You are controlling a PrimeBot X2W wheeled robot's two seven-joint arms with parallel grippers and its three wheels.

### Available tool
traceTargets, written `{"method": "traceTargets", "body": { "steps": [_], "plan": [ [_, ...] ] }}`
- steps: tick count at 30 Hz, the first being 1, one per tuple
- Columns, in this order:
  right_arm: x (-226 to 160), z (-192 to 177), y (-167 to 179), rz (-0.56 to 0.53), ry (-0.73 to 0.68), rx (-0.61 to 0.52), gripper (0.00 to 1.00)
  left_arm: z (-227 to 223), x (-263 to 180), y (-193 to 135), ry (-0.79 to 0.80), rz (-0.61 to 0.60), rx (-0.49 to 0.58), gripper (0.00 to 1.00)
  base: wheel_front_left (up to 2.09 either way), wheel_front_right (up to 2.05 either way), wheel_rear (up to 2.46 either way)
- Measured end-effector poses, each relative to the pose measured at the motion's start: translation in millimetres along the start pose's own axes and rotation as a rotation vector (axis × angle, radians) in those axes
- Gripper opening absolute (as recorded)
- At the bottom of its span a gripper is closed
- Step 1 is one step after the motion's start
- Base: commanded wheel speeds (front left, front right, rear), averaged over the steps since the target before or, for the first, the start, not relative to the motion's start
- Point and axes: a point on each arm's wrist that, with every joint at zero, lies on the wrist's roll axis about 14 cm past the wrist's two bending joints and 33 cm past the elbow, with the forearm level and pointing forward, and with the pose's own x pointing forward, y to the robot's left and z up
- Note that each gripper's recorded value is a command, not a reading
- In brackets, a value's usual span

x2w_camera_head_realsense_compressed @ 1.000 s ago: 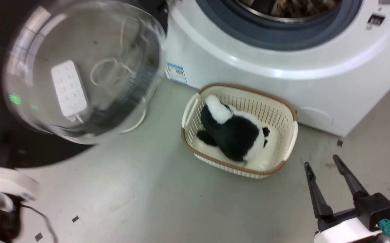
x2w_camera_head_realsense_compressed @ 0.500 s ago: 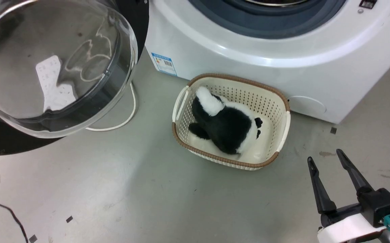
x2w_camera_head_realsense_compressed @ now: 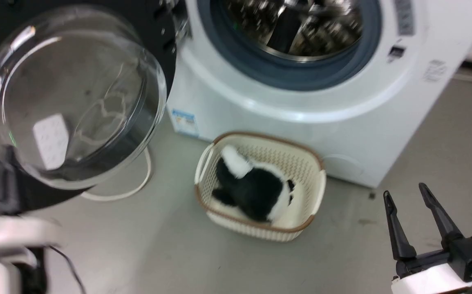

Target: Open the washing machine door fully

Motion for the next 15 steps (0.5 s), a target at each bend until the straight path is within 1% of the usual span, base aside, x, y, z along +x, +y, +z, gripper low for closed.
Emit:
{"method": "traceTargets", "body": {
  "steps": [3,4,5,6,9,15],
  "plan": [
    [-11,17,-10,-0.035,-0.037,-0.021,1.00,9,-17,-36,-0.040,-0.065,-0.075,0.00,0.00,0.00,0.00],
    [-16,22,-13,-0.048,-0.045,-0.024,1.00,8,-23,-49,-0.038,-0.087,-0.102,0.20,0.00,0.00,0.00],
    [-22,25,-17,-0.063,-0.050,-0.021,1.00,5,-28,-62,-0.030,-0.109,-0.127,0.68,0.00,0.00,0.00],
    [-27,28,-20,-0.076,-0.056,-0.023,1.00,2,-33,-75,-0.020,-0.133,-0.154,1.00,0.00,0.00,0.00],
    [-42,34,-26,-0.105,-0.060,-0.035,1.00,0,-45,-109,-0.006,-0.213,-0.180,1.00,0.00,0.00,0.00],
    [-64,43,-36,-0.151,-0.078,-0.051,1.00,-6,-64,-158,0.022,-0.338,-0.196,1.00,0.00,0.00,0.00]
  ]
}}
